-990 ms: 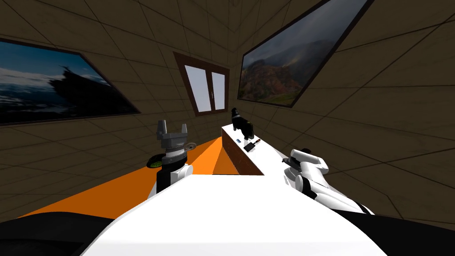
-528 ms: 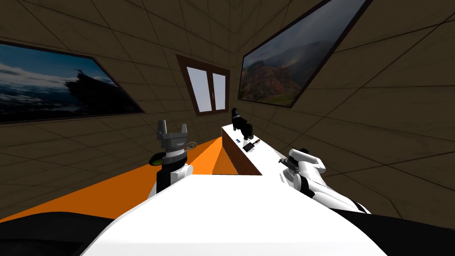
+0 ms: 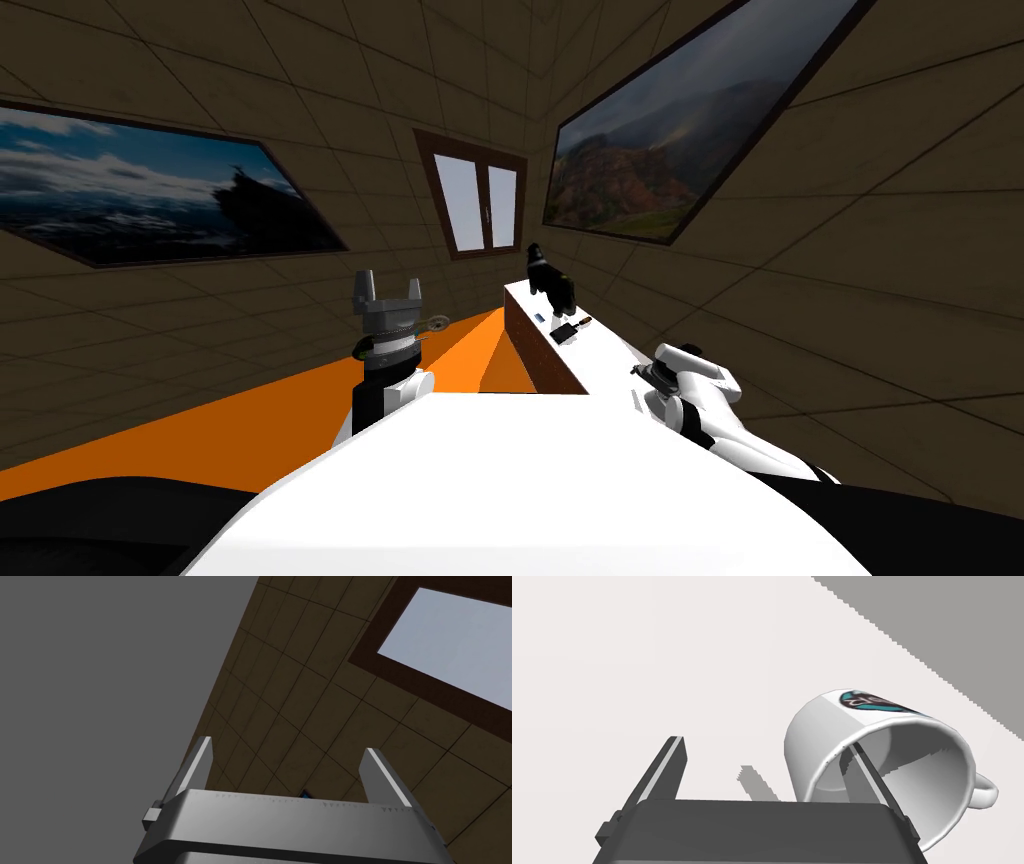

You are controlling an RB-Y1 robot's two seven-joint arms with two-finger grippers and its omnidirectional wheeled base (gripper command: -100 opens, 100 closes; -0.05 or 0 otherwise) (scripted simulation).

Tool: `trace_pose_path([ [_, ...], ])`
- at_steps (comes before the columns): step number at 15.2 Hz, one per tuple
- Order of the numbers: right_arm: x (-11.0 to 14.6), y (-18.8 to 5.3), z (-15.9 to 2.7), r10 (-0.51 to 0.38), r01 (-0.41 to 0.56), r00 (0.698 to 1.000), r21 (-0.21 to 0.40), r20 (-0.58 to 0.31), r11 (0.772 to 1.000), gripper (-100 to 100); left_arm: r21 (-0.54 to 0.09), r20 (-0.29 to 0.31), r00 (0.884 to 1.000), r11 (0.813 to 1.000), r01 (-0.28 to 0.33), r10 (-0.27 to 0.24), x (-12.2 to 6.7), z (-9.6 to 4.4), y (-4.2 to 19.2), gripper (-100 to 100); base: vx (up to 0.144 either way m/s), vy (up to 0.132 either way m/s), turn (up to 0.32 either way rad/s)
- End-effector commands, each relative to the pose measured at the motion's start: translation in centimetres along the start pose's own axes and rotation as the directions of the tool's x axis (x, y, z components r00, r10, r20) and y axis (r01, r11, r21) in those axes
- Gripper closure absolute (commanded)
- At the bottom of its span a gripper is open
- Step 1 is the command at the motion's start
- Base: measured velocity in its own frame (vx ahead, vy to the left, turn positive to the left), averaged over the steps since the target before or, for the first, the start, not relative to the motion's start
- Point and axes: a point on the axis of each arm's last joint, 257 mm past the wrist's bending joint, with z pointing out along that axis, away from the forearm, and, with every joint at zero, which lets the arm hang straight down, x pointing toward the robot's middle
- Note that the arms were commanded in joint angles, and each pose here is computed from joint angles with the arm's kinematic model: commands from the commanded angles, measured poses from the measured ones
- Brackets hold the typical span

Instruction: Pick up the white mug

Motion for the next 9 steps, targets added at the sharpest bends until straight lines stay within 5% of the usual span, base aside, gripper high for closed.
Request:
trace_pose_path([
  [1, 0.0, 0.0, 0.0, 0.000, 0.000, 1.000, 0.000, 0.000, 1.000, -100, 0.000, 0.000, 1.000, 1.000, 0.000, 0.000, 0.0, 0.0, 0.0, 0, -0.005, -0.010, 0.030],
  [2, 0.5, -1.2, -0.9, -0.021, 0.021, 1.000, 0.008, -0.004, 1.000, 100, 0.000, 0.000, 1.000, 1.000, 0.000, 0.000, 0.0, 0.0, 0.0, 0, 0.004, 0.003, -0.206],
  [9, 0.9, -2.2, -1.6, -0.038, 0.038, 0.999, 0.014, -0.007, 0.999, 100, 0.000, 0.000, 1.000, 1.000, 0.000, 0.000, 0.0, 0.0, 0.0, 0, 0.008, 0.015, -0.087],
])
